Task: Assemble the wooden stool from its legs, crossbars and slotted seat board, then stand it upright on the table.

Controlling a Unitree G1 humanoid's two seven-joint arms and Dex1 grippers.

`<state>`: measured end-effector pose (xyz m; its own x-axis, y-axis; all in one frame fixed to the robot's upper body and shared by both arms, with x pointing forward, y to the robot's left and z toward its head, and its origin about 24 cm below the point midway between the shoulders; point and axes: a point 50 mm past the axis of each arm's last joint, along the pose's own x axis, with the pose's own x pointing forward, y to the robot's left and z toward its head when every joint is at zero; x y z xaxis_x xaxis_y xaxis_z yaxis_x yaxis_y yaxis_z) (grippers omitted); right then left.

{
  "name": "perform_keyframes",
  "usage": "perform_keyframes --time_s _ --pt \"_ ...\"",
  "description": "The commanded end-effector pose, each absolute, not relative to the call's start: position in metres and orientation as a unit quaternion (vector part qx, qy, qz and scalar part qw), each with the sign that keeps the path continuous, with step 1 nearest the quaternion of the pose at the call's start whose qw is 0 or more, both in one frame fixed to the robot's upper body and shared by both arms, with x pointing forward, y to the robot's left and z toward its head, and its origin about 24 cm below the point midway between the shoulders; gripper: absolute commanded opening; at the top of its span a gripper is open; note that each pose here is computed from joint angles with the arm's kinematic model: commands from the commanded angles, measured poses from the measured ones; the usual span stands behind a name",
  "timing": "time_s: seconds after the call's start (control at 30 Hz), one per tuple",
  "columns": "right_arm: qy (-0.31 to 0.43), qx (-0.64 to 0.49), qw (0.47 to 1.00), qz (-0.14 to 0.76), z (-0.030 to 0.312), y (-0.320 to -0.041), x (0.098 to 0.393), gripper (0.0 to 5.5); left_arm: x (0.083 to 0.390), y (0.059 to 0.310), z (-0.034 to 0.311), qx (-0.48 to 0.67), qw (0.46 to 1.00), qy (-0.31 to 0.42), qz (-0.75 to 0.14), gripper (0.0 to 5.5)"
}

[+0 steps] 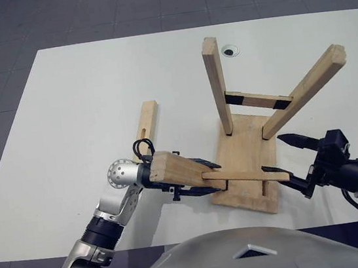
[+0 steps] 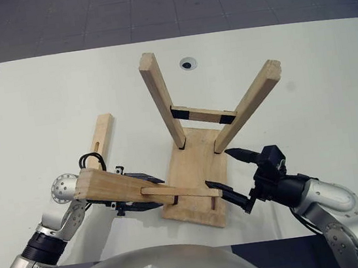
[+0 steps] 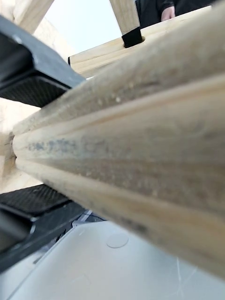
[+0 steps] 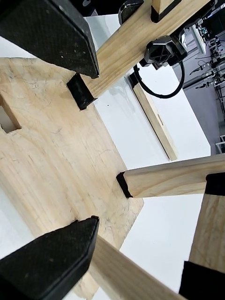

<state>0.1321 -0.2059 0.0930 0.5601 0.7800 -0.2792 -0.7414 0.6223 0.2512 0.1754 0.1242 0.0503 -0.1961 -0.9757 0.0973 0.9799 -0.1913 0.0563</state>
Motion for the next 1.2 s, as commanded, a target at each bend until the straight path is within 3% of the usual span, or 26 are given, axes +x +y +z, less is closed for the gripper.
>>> perform_keyframes --time_s 0.03,0.3,0.5,0.83,1.0,1.2 --pt "0.207 0.038 0.876 0.434 0.086 -0.201 0.126 5.5 0.128 0.144 -0.005 -0.005 0.557 0.194 -0.808 2.05" --pt "0.243 0.0 0.877 0.414 0.07 -0.2 0.122 5.5 0.127 0.14 0.001 0.12 0.494 0.133 -0.851 2.05" --pt "0.25 -0.011 0.873 0.419 0.068 -0.204 0.119 5.5 0.119 0.145 -0.006 0.166 0.465 0.125 -0.861 2.05" --pt "0.284 -0.132 0.832 0.457 0.092 -0.238 0.09 5.5 0.114 0.143 -0.006 0.13 0.487 0.12 -0.855 2.05" --pt "0.274 -0.171 0.843 0.43 0.109 -0.259 0.095 5.5 0.11 0.145 -0.008 0.103 0.497 0.136 -0.85 2.05" --pt "0.27 -0.188 0.845 0.422 0.104 -0.253 0.103 5.5 0.11 0.143 -0.004 0.052 0.515 0.159 -0.841 2.05"
